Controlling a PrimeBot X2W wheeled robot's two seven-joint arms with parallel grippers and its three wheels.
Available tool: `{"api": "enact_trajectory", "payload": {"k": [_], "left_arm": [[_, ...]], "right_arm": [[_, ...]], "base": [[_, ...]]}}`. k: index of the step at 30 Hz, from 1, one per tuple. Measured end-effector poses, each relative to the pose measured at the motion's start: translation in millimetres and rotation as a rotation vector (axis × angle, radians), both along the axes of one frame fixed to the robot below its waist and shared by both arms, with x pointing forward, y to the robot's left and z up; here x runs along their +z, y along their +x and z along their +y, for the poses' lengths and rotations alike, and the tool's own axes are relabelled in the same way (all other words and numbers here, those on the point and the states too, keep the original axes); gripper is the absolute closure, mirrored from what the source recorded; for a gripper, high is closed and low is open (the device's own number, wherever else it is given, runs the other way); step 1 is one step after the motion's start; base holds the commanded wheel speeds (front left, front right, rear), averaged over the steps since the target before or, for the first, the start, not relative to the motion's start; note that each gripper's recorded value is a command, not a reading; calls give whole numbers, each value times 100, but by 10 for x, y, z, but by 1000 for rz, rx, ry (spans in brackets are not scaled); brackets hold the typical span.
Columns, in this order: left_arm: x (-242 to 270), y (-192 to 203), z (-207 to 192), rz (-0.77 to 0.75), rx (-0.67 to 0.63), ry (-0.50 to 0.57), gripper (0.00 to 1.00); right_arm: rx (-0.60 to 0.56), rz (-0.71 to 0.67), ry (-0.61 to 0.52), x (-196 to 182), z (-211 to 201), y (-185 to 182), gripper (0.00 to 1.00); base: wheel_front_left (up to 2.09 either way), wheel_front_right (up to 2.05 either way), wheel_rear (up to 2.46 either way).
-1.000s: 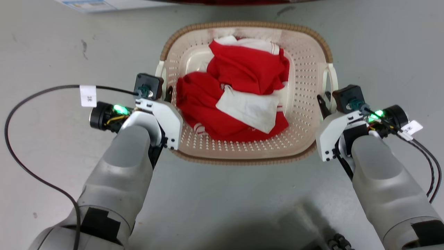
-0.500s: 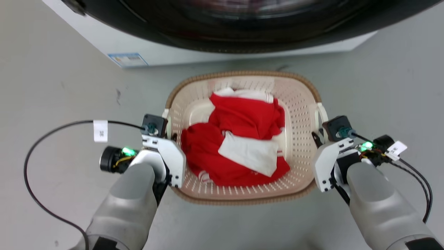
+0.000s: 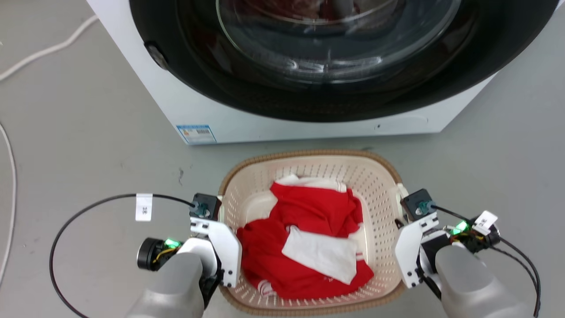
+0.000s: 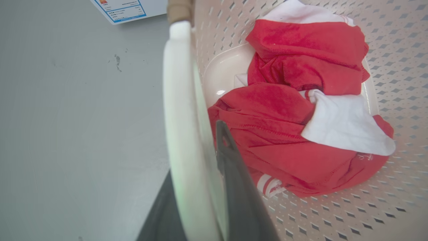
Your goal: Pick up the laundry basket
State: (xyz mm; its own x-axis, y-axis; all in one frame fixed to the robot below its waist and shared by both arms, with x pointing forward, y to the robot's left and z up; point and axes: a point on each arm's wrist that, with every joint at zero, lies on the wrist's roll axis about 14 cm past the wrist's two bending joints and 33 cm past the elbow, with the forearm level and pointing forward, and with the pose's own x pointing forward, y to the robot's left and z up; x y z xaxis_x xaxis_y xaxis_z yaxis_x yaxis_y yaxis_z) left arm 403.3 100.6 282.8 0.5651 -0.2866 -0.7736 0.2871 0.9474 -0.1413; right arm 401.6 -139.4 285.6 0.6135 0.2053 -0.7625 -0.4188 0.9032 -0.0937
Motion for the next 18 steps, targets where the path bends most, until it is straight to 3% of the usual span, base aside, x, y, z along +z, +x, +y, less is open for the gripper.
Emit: {"api": "enact_trajectory", "payload": {"k": [18], "left_arm": [[294, -452, 119, 19, 12, 10, 100]], "right_arm": [[31, 39, -12, 260, 119, -476, 100]], "base": [[0, 0, 0]]}}
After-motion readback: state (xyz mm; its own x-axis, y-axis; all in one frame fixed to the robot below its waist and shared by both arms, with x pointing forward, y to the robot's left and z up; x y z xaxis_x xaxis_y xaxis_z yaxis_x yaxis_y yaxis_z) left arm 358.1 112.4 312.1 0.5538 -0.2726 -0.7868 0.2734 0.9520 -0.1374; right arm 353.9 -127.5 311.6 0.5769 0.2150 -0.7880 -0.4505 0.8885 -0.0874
